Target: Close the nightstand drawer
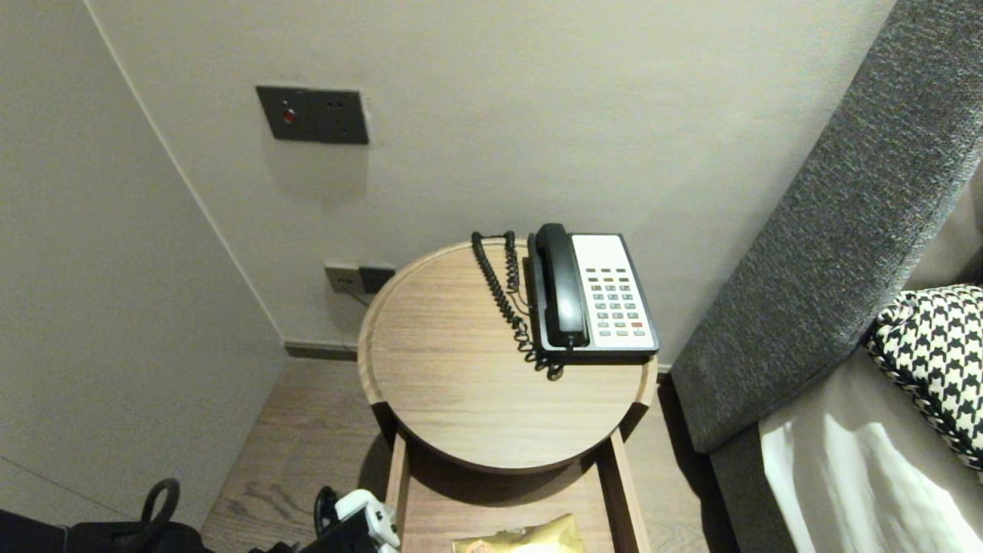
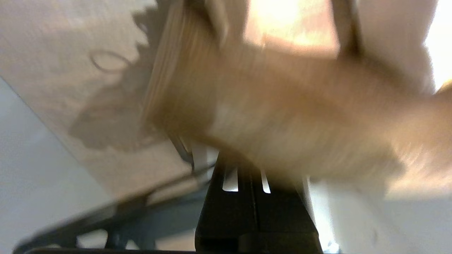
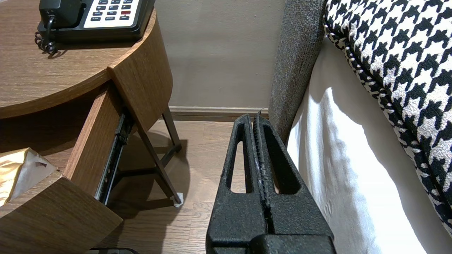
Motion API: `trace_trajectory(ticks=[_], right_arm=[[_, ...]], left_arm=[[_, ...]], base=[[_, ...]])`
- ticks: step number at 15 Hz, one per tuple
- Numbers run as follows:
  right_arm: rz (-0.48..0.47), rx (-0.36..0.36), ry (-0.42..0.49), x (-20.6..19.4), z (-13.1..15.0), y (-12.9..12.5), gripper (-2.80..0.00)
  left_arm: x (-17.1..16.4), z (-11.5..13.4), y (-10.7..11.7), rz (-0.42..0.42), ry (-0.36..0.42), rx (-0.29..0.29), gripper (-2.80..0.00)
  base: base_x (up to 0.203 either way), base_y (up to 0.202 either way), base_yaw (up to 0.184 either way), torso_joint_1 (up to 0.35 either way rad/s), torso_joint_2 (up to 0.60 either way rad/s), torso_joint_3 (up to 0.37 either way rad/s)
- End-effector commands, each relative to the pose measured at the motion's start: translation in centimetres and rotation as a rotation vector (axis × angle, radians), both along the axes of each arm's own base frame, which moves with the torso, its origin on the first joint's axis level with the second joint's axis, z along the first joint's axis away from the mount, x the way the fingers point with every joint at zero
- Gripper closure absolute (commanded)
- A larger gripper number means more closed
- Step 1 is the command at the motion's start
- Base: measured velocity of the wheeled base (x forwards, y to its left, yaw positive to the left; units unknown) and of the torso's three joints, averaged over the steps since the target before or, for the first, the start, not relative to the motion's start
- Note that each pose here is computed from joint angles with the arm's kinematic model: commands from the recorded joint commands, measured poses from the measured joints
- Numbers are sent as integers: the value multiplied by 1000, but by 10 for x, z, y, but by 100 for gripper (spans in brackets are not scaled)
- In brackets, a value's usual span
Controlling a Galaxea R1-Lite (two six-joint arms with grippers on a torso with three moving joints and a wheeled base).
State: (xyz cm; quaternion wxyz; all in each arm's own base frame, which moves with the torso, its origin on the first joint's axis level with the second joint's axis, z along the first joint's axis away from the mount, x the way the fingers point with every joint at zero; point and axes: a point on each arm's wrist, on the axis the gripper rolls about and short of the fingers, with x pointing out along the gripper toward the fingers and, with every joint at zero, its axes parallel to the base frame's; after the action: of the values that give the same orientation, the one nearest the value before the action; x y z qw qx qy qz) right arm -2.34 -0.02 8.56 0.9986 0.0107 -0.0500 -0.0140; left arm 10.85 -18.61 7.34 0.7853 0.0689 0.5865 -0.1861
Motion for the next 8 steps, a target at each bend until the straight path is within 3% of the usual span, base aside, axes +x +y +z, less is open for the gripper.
trace_trajectory(ticks=[1,3,8], right_arm=[[0,1,38,3,-11,0,0],[0,1,38,3,-11,0,0],[0,1,38,3,-11,0,0]], left_arm=[[4,-8,-8,2,-15,27,0],[10,-7,-15,13,-83,43,0],[23,1,-31,58,-207,16,0]], base=[[0,0,0,0,0,0],[0,0,0,0,0,0],[0,0,0,0,0,0]])
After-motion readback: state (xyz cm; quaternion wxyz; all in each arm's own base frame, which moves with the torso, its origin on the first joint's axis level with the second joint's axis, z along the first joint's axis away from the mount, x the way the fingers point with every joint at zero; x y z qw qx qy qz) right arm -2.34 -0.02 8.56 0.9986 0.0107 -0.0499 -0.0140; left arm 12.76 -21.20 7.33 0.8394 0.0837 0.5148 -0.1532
